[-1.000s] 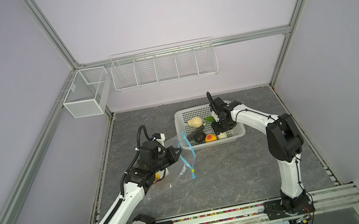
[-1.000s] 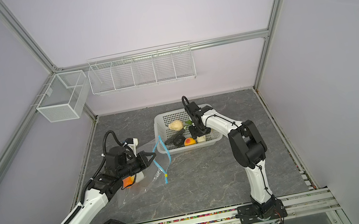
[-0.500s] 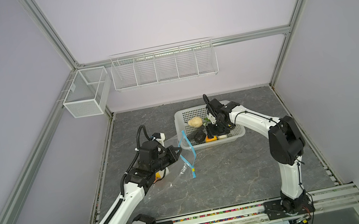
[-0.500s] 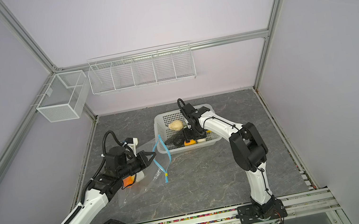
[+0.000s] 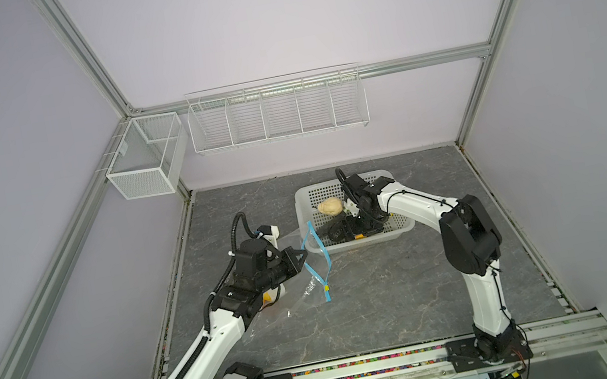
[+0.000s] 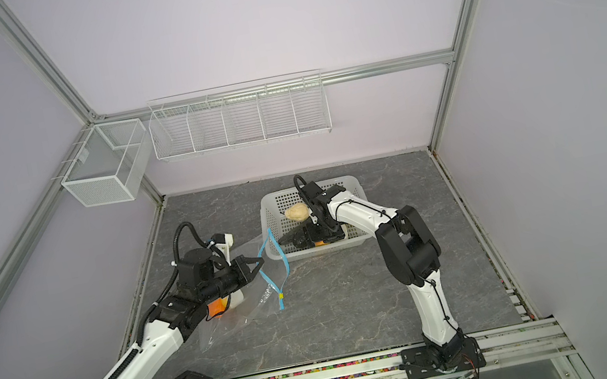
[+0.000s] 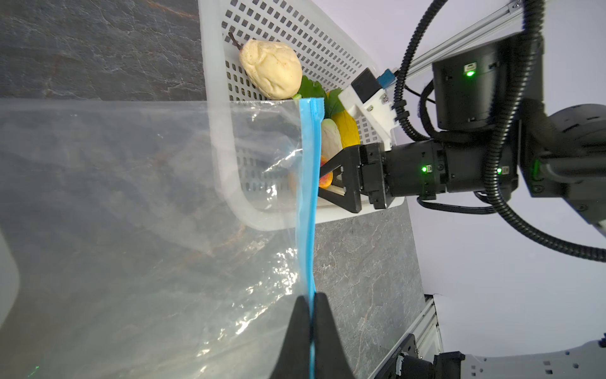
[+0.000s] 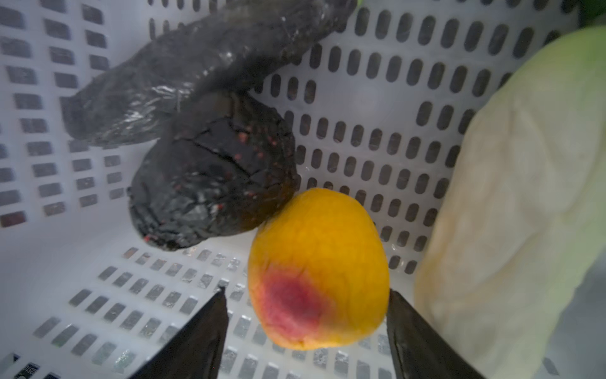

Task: Place the food in the zip-top bag and seal the zipper
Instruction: 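Lower the right gripper and close it on the orange-red peach, then carry the peach with the right gripper into the bag mouth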

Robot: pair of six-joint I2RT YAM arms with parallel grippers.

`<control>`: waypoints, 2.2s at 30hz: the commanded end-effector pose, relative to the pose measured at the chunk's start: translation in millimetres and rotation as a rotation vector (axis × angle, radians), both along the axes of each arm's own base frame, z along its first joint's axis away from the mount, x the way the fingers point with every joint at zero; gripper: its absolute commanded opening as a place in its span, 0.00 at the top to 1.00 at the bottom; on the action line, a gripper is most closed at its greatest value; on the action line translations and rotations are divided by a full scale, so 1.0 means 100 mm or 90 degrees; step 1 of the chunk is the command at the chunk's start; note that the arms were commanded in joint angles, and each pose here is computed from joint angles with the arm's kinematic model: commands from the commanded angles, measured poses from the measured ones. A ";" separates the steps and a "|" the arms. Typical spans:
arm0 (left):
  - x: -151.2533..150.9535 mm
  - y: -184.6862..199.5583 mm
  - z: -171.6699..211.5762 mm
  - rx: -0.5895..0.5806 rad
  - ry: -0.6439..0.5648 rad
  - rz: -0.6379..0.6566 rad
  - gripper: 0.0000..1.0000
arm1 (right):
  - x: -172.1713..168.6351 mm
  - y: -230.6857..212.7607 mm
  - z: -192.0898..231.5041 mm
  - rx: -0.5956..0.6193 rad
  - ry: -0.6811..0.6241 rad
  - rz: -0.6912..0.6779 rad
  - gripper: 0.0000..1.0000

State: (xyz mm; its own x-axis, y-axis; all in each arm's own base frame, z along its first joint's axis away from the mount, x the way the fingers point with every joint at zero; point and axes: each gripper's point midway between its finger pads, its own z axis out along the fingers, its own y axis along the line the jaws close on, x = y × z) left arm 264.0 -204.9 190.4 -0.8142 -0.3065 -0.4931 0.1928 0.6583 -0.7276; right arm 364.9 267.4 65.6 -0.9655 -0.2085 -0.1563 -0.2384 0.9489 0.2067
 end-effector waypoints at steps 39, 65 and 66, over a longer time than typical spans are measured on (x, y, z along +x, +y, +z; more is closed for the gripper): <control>0.02 0.05 0.12 -0.023 -0.010 0.031 1.00 | 0.02 0.11 0.98 0.122 -0.169 0.068 0.37; 0.05 0.03 0.32 -0.046 -0.033 0.036 1.00 | -1.03 1.22 1.27 0.352 -0.204 0.282 0.37; 0.04 0.04 0.33 -0.047 -0.035 0.037 1.00 | -1.02 1.22 1.25 0.351 -0.202 0.283 0.37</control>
